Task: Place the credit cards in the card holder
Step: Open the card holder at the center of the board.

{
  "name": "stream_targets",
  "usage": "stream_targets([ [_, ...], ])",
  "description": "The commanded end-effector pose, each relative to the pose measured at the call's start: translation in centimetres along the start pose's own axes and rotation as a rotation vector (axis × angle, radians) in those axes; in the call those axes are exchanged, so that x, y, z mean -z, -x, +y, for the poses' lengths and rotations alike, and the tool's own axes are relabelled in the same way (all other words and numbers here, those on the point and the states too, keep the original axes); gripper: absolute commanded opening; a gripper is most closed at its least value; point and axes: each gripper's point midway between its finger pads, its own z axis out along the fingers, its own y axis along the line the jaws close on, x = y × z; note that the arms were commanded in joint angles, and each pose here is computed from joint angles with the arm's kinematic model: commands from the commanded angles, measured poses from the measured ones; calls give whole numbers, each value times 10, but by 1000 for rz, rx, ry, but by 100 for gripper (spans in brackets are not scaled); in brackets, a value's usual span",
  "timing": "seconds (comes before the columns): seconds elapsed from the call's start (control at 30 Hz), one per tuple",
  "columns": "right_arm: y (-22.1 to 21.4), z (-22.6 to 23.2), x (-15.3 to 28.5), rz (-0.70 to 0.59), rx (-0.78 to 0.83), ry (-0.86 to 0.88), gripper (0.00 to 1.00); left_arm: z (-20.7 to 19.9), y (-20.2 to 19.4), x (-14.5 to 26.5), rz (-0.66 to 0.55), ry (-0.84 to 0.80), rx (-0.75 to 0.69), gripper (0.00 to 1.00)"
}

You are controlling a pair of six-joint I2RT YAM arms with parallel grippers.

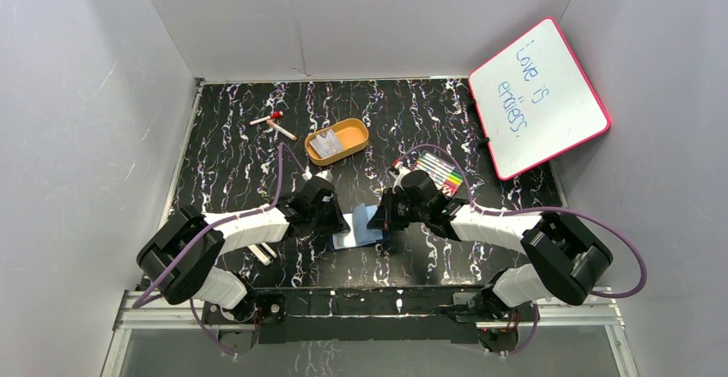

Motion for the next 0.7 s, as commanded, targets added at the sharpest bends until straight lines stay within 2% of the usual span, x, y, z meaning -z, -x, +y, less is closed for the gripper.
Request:
stream_targets([
  [0.0,15,21,6,-59,23,88,12,3,2,2,-20,12,-14,1],
  [0.3,15,26,5,-55,25,119,12,3,2,3,-22,12,-14,1],
  [0.67,10,22,0,-21,23,107,0,1,4,4,-27,6,-14,1],
])
